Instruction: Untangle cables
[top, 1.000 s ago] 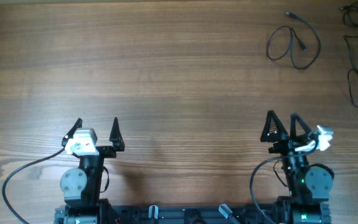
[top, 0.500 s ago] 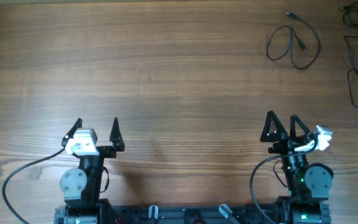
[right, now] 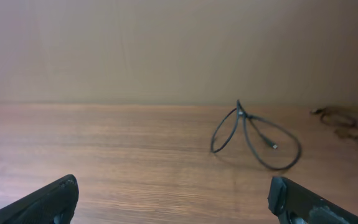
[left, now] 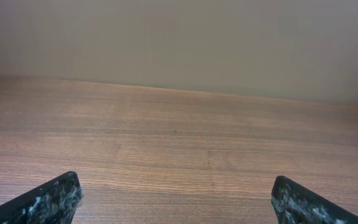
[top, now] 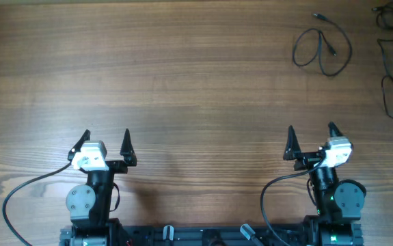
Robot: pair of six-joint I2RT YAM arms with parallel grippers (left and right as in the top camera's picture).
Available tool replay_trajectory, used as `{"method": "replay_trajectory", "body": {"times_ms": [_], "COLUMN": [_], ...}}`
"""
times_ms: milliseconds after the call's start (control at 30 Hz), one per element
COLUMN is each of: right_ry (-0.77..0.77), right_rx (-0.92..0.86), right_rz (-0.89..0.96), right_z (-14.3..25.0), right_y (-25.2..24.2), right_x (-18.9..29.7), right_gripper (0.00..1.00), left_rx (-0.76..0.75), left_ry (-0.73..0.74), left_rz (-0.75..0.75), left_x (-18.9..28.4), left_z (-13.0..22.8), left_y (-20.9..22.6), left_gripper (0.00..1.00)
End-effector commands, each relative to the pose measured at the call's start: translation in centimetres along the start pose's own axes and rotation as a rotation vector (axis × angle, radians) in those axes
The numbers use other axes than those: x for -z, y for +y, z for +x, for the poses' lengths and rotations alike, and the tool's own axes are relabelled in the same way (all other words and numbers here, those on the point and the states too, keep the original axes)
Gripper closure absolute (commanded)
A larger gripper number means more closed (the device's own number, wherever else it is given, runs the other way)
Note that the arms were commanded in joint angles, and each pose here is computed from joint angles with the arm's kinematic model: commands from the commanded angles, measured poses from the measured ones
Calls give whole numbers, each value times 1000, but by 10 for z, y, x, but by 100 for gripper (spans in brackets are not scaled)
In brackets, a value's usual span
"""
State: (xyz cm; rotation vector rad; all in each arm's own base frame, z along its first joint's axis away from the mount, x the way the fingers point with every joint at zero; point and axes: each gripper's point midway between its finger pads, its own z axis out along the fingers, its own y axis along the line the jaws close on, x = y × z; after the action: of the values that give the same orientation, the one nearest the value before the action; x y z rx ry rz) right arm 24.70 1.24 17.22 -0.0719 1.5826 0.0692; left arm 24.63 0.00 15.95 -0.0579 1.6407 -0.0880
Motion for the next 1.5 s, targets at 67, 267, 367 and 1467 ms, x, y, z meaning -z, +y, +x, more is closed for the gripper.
{"method": "replay_trajectory", "body": {"times_ms": [67, 267, 367, 1467], "right_ry": [-20, -20, -20, -20], "right_rx": [78, 78, 78, 78], "right_rz": [20, 20, 20, 20], "right_z": [-4, -5, -5, -5], "right_y": [-3, -3, -3, -3], "right_x": [1, 1, 1, 1], "right_gripper": [0, 0, 0, 0], "left_rx": [-15, -15, -15, -18], "left_ry": [2, 2, 2, 5], "left_rz": [15, 15, 15, 47], "left_x": [0, 0, 0, 0], "left_z": [2, 2, 2, 3], "left_y": [-3, -3, -3, -11], "left_gripper": [0, 0, 0, 0]}}
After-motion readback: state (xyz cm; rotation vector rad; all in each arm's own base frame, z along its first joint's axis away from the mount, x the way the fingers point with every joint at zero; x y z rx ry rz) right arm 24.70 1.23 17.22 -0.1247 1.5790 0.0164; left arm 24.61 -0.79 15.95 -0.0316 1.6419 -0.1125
